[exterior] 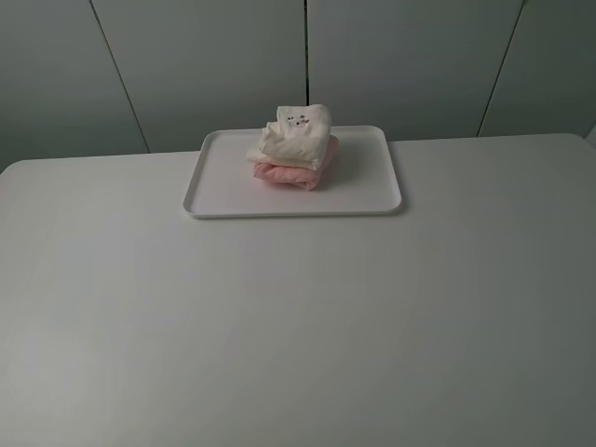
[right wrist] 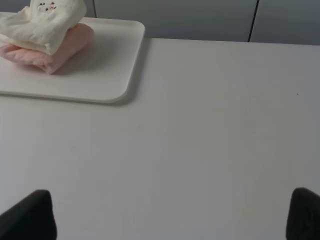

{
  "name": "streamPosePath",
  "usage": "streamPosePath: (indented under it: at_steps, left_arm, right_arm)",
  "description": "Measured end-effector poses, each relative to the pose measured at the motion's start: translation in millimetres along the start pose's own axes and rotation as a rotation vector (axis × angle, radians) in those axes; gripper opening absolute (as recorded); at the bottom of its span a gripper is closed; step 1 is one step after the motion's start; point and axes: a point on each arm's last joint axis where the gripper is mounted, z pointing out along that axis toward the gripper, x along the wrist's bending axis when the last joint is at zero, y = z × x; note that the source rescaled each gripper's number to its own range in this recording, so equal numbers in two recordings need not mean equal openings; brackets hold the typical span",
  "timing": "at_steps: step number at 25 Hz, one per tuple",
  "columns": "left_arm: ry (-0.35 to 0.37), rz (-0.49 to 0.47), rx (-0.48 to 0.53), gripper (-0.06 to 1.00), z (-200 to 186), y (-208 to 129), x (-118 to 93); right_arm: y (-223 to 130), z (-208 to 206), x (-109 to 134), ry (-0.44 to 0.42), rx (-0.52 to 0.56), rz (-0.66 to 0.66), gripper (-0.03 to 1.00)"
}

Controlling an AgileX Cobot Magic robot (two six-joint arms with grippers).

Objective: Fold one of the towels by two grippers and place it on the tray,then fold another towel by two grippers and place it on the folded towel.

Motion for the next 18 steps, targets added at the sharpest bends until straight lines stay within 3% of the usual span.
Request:
streamPosePath:
  at_steps: [18]
  left_arm:
    - [0.000, 0.000, 0.000, 1.00, 0.0, 0.0, 0.0]
  right_arm:
    - [0.0, 0.0, 0.0, 0.000, 0.000, 0.000, 1.00]
